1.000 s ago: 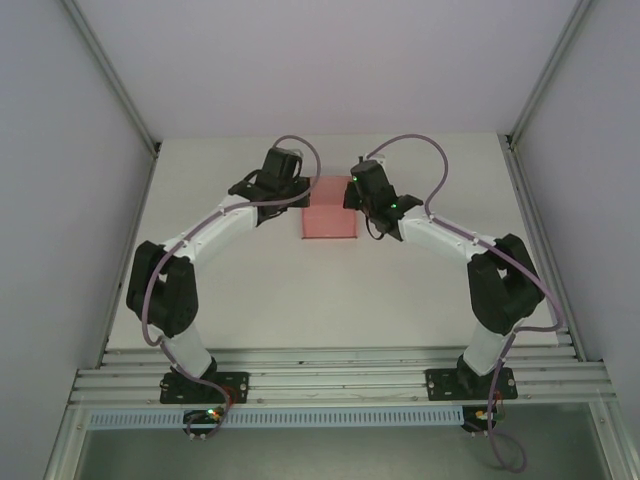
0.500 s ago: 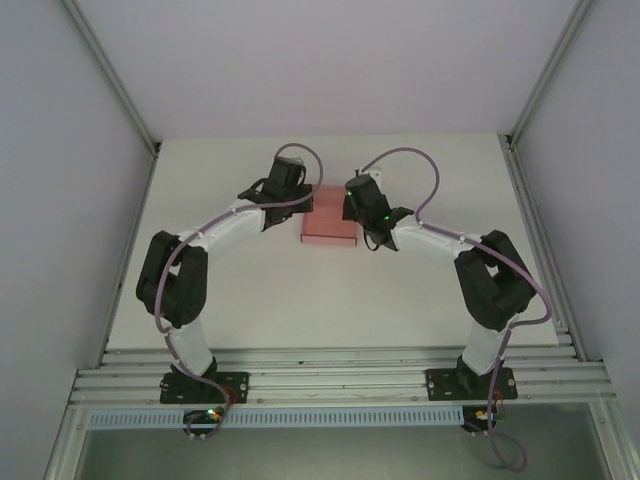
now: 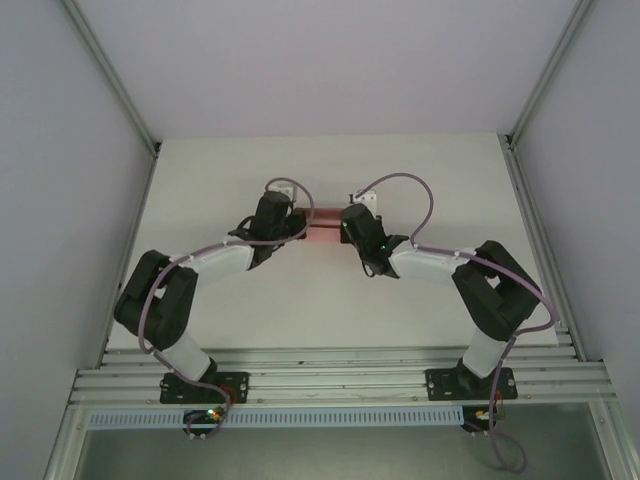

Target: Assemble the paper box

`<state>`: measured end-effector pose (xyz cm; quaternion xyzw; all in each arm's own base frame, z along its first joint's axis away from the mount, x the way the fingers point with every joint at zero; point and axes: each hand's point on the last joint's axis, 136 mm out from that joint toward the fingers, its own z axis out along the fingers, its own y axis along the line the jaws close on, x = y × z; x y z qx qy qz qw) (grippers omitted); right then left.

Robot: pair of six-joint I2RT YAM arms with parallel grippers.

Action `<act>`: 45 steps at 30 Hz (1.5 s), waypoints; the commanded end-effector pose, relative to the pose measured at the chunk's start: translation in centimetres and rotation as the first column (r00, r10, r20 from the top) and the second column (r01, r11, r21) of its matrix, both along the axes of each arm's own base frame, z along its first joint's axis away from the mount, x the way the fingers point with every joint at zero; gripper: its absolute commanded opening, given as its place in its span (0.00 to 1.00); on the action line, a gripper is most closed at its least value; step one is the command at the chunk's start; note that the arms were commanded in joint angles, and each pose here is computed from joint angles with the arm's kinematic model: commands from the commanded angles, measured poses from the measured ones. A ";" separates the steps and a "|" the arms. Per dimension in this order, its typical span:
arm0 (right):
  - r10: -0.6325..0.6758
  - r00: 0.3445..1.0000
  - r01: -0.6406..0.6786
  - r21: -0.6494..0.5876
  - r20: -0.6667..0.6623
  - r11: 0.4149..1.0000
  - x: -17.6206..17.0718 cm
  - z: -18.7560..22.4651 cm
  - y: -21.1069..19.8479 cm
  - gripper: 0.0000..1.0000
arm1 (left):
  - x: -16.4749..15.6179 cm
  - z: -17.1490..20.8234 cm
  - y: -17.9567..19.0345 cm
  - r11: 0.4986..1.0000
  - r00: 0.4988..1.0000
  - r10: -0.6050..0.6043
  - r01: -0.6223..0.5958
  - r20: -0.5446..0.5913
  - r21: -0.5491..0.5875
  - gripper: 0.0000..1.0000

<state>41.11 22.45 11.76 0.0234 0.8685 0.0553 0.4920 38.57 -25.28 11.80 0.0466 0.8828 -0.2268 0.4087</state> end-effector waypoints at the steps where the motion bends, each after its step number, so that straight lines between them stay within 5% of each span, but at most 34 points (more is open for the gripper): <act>1: -0.005 1.000 0.006 -0.018 0.030 1.000 -0.7 0.5 -0.1 0.09 | -1.7 0.1 -1.2 0.996 0.997 -0.079 0.079 -0.005 -0.043 0.09; 15: -0.013 0.999 0.014 -0.035 0.034 0.999 -2.9 0.9 0.2 0.23 | -3.8 2.3 -1.7 0.993 0.990 -0.116 0.112 0.085 0.045 0.34; 36: 0.026 0.998 -0.031 -0.087 -0.065 0.996 -7.1 -2.5 0.5 0.34 | -7.8 -0.7 -1.0 0.979 0.984 -0.179 0.176 0.023 0.104 0.45; 41: 0.036 0.994 -0.046 -0.103 -0.101 0.994 -8.1 -3.4 -0.1 0.53 | -8.7 -0.7 -0.4 0.976 0.982 -0.188 0.185 0.010 0.119 0.52; 45: 0.070 0.990 -0.082 -0.098 -0.126 0.992 -9.2 -3.9 -0.3 0.62 | -9.7 -0.9 -0.1 0.970 0.979 -0.205 0.203 -0.003 0.133 0.67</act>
